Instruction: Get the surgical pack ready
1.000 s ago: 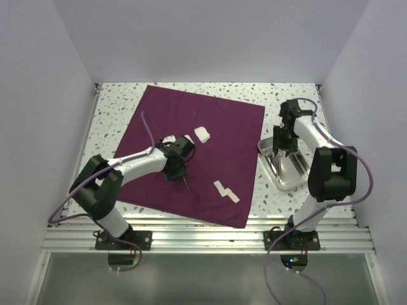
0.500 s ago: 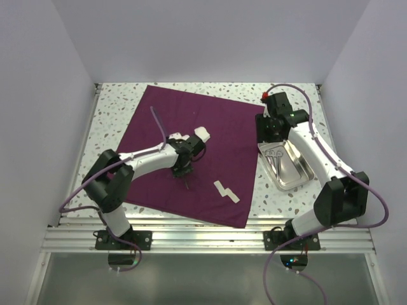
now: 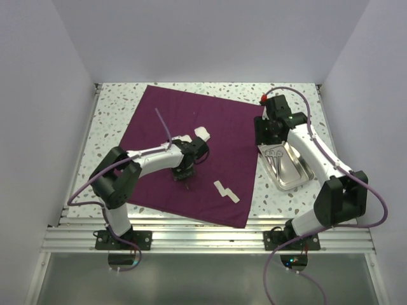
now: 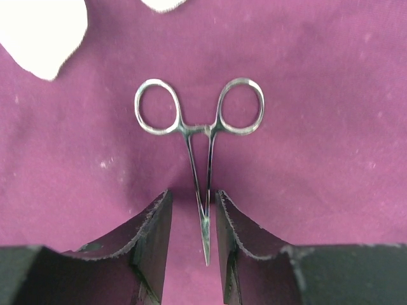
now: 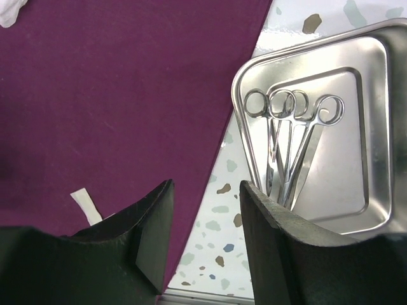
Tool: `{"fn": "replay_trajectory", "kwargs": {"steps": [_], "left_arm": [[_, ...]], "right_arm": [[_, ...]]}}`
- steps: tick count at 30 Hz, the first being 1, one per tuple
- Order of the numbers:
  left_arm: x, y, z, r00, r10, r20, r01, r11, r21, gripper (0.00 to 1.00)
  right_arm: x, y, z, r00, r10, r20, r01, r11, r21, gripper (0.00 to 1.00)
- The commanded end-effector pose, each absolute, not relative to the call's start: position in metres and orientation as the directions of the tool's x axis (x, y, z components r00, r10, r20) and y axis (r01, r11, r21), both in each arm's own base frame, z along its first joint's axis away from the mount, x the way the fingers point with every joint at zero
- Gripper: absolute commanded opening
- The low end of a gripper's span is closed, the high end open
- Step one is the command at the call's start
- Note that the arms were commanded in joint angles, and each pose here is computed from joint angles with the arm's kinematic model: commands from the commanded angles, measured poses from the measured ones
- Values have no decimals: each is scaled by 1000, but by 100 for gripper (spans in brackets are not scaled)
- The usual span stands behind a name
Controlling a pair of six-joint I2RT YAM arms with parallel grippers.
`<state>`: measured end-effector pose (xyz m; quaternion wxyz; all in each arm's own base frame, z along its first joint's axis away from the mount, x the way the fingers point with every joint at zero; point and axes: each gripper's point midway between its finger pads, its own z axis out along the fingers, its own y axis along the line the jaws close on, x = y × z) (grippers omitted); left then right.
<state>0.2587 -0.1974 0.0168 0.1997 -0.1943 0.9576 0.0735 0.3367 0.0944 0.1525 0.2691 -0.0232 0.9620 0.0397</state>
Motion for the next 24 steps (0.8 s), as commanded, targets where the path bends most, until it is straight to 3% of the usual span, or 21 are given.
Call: {"fn": "replay_trajectory", "kwargs": {"steps": [1,12,24], "left_arm": [[253,-199,19,-833,-365,-415,-435,896,86,38],[239,-207,5,-852,-360,-380,-421,903,89,34],[243,-197,-6,-868,-326,-375,-377,924,71,0]], "right_arm": [[337,103,164,-830,1,-558,-75,991,113,50],[328,101,172,-821,-2,-571,-80,990,112,50],[320,141,154,-835,-24,-549,-163,965,206,51]]}}
